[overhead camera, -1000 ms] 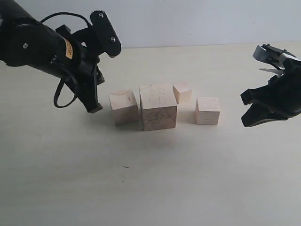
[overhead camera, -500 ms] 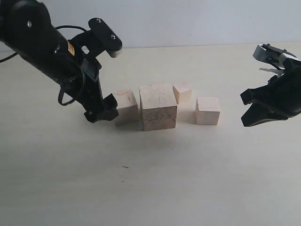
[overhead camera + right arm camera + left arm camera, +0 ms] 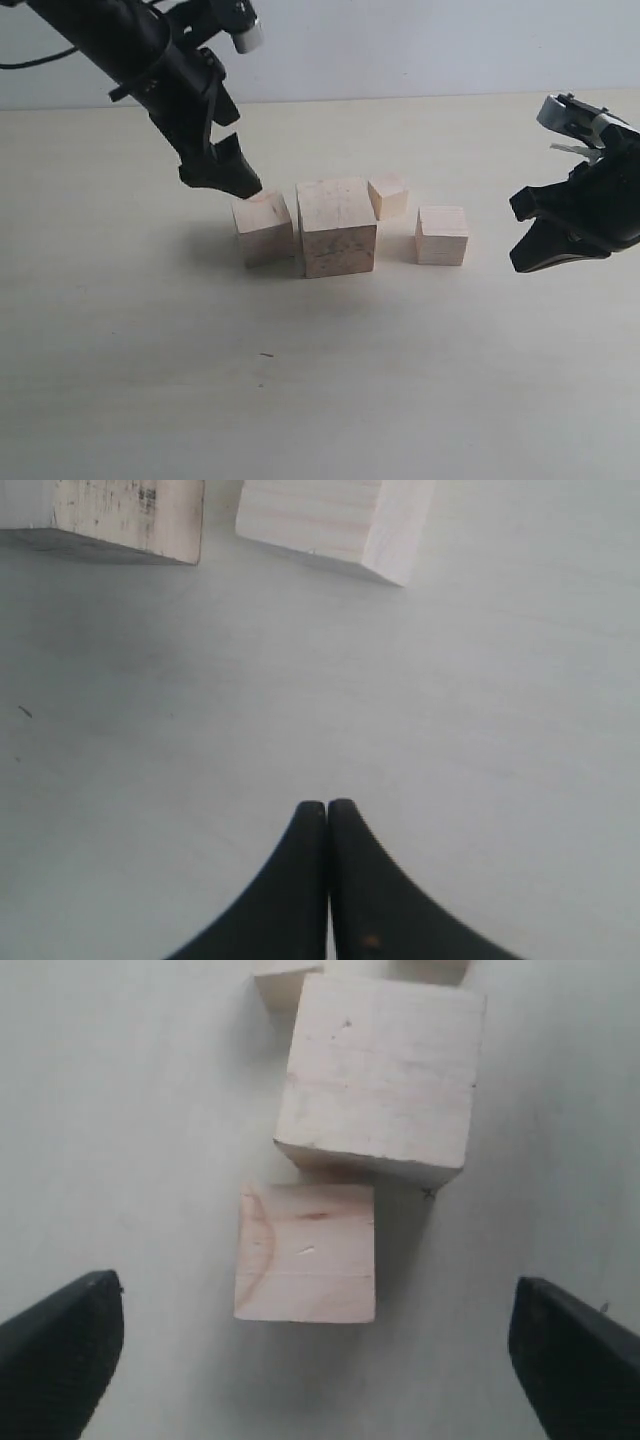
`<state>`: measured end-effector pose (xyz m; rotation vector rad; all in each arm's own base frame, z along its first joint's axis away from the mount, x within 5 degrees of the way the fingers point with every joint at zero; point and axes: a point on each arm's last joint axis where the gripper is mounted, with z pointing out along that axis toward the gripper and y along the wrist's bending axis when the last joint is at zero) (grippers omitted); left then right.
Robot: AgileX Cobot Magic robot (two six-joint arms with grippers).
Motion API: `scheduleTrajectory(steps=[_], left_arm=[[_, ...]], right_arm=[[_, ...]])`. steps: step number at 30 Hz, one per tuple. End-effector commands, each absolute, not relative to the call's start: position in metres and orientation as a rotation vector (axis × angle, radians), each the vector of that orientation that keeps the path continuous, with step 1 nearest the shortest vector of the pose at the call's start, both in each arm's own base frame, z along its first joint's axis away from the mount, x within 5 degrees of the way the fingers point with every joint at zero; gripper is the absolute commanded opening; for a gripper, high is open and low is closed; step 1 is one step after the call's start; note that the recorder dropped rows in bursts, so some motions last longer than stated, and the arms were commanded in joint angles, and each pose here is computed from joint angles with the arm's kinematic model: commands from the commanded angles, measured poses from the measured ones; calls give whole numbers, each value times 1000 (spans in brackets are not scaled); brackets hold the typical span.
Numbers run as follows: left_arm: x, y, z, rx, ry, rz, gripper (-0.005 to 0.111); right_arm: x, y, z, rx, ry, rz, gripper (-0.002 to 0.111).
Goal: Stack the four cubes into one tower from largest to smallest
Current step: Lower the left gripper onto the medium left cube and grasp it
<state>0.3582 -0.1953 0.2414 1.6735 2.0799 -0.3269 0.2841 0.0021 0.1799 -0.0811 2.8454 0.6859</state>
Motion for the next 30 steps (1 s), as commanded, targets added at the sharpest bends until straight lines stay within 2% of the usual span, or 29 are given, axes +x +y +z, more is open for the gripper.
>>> scheduleTrajectory(steps=[1, 7, 14, 30], left_arm=[[366, -201, 217, 1691, 2109, -349, 105], [372, -209, 193, 1754, 2043, -414, 105], [383, -210, 181, 1739, 1996, -330, 105], [388, -212, 139, 1754, 2074, -368, 105]], right_arm=[[281, 2, 179, -78, 2863, 713, 0], [281, 2, 179, -79, 2864, 716, 0], [281, 2, 179, -79, 2864, 716, 0], [281, 2, 179, -79, 2864, 716, 0]])
